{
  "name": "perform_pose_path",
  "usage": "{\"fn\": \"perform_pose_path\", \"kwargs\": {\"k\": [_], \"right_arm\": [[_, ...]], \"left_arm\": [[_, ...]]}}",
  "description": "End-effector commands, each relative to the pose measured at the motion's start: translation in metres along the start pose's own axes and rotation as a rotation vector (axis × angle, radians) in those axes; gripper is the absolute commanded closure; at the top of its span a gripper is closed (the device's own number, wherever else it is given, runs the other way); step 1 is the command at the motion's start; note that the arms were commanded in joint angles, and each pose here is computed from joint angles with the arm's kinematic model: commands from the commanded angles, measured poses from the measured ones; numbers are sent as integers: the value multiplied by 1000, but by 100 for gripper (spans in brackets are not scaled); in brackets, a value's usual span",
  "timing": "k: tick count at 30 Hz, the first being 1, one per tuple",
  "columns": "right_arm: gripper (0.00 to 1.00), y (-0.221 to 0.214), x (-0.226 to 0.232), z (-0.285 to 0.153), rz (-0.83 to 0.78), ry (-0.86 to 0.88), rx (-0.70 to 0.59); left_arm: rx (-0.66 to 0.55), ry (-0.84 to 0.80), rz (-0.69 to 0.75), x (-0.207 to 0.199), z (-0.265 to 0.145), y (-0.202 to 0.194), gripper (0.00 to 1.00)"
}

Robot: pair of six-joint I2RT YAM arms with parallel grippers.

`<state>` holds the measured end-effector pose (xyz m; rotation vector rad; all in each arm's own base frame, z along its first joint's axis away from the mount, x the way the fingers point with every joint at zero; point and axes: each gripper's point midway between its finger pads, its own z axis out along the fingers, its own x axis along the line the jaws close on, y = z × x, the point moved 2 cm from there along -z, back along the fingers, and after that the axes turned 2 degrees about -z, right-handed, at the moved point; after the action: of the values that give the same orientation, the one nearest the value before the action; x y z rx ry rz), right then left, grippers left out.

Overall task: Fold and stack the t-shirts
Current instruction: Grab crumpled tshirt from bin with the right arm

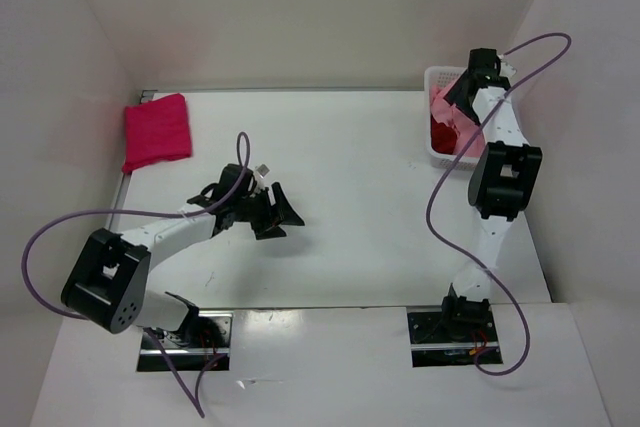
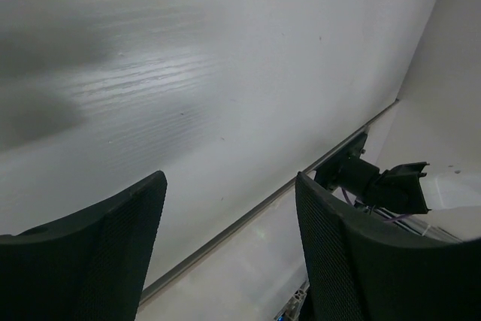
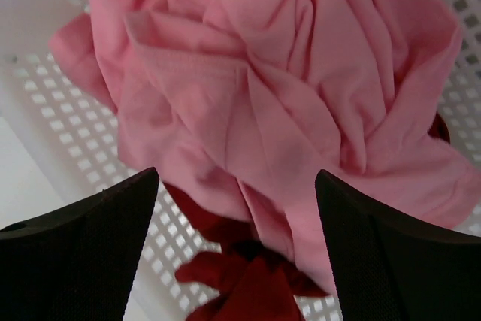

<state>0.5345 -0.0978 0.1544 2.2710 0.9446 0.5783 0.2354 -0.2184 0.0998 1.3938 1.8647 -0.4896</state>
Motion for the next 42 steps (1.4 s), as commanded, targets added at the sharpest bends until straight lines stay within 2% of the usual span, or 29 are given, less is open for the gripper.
{"fn": "perform_pose_path", "kwargs": {"k": [1,5,8,11,14,15,18,19,21,22,23,25,26,31,32,33,35,36,37,42], "right_arm": [[10,35,6,-2,-2,-36,-102],[10,41,11,17,-15,-63,-106],[10,50,19,28,-17,-53,-125],[10,41,13,50,-33,-86,-99],[19,35,17,56,-1,-40,-61],[26,36,22,56,3,-16,-64],[31,37,37,60,1,67,-57],[43,36,37,60,0,64,-52],[56,37,43,58,1,102,-46],[75,37,43,58,1,102,-46],[84,40,44,54,1,102,-46],[99,59,48,35,13,126,-89],[100,68,50,19,18,146,-104],[100,121,58,-64,57,251,-251],[100,145,60,-107,77,306,-332],[100,140,60,-115,71,329,-320],[100,155,63,-154,91,413,-391],[100,159,61,-193,89,475,-421],[100,163,61,-212,98,510,-441],[100,158,93,-359,41,849,-507]], "left_arm": [[-9,-58,75,-12,4,15,23],[72,-97,64,-9,13,8,18],[61,-109,67,-7,14,15,16],[50,-92,38,0,12,21,18],[5,-59,-6,10,3,34,22],[-16,-49,-11,12,0,38,23],[-77,-77,12,4,-12,47,28],[-82,-83,17,3,-12,49,29],[-81,-81,28,3,-10,50,29],[-81,-81,28,3,-10,51,29],[-81,-81,28,2,-9,53,29],[-94,-85,39,1,-11,58,30],[-98,-87,51,-1,-14,57,30],[-149,-85,105,-7,-20,66,31],[-157,-91,112,-11,-22,69,31],[-158,-92,113,-12,-21,71,31],[-159,-106,121,-18,-23,73,31],[-165,-113,118,-23,-23,79,32],[-168,-116,121,-26,-22,82,32],[-194,-125,95,-47,-19,113,32]]}}
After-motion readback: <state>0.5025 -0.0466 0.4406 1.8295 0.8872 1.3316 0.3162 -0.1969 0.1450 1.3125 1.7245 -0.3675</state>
